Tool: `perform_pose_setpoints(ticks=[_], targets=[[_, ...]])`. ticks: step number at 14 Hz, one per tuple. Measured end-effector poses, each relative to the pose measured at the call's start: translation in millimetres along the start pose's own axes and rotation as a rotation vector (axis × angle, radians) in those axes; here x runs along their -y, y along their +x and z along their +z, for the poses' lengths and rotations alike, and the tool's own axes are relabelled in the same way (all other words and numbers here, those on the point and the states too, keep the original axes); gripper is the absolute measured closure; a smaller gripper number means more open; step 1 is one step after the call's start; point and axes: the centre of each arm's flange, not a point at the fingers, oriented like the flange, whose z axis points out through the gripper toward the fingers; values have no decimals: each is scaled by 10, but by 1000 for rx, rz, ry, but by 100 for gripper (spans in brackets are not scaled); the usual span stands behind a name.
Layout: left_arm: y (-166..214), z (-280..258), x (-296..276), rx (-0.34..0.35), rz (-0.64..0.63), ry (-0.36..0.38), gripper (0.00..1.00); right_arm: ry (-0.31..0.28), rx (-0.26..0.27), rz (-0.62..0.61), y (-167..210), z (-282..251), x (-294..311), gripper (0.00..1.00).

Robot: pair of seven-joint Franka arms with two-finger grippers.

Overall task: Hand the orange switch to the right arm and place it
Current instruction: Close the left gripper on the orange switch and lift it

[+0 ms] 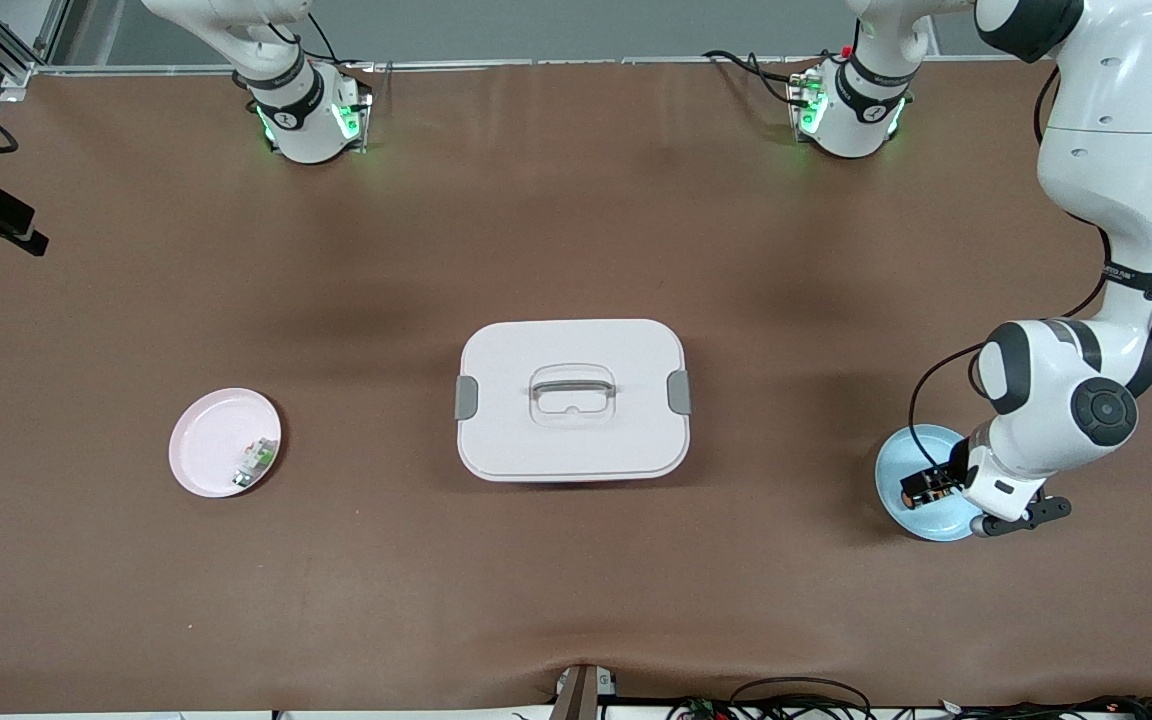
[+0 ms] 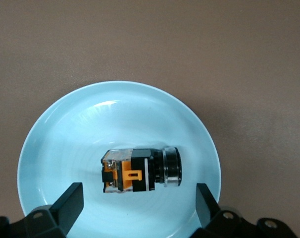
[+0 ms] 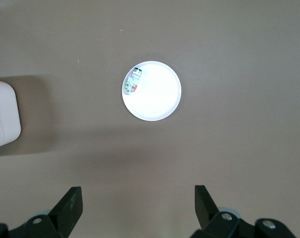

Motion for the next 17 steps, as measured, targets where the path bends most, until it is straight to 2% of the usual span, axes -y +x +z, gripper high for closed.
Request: perform_pose_setpoints(ticks=[13,15,16,17], targets=[[71,289,43,-23,-19,-19,0,0,3,0,9,16,2,0],[84,302,42,-24,-20,-20,4,0,3,-1,10,17,4,0],[90,299,41,-25,-21,-21,13,0,3,-1,10,16,4,0],[98,292,40,-28,-21,-22,26,0,3,-1,10,17,5,0]])
